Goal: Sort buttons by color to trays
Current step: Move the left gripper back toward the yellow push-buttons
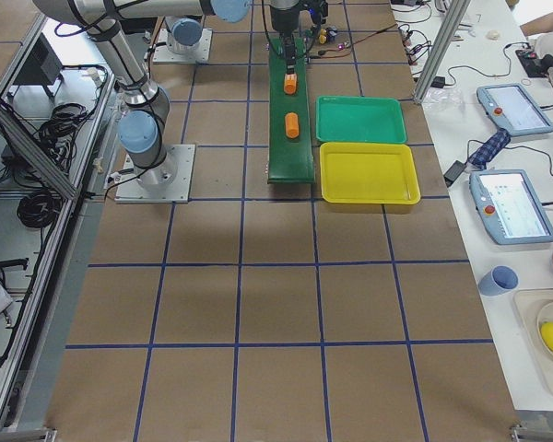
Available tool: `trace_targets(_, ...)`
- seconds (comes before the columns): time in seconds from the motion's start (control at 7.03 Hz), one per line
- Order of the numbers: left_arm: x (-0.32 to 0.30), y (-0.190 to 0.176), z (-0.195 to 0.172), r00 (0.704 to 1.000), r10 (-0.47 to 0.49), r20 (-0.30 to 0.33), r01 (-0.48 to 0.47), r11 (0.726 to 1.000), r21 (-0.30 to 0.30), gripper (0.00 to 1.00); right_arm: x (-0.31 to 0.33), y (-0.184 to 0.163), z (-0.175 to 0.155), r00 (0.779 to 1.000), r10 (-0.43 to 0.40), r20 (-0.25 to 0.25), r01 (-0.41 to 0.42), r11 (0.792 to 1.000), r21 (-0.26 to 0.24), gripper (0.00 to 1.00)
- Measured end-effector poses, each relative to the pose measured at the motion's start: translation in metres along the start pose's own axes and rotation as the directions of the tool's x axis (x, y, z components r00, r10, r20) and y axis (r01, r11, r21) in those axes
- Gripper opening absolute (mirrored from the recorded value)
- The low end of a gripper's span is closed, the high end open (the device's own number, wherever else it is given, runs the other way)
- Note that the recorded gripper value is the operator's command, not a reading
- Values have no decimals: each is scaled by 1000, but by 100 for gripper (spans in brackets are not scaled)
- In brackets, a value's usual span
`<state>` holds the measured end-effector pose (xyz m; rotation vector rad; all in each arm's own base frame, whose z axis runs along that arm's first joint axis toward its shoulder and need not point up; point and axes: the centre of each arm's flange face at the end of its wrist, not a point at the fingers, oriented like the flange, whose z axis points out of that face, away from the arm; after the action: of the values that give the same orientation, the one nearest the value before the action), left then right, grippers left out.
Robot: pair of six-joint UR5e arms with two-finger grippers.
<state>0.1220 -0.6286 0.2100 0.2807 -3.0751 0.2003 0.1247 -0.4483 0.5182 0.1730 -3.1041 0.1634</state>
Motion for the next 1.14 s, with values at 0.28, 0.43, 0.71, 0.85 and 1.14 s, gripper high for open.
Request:
trace_targets(0.28, 0, 3, 11, 1000, -4, -5, 4, 1000, -23, 76, -1, -2, 4, 1000, -3, 6, 3, 1000, 1, 100)
trace_targets(0.43, -1, 4, 16, 1000, -5, -6, 5, 1000, -30, 76, -1, -2, 4, 1000, -7, 7, 7, 1000, 1, 100)
trace_targets(0.71, -1, 5, 23, 1000, -6, -7, 6, 999, -42, 10, -1, -1, 3, 1000, -4, 7, 4, 1000, 4, 100)
trace_targets(0.85, -1, 5, 24, 1000, -5, -5, 5, 999, -46, 10, -1, 0, 3, 1000, 4, 6, -4, 1000, 2, 100)
trace_targets(1.14, -1, 8, 25, 1000, -2, -5, 2, 999, -52, 0, -1, 1, 3, 1000, 12, 3, -12, 1000, -2, 100)
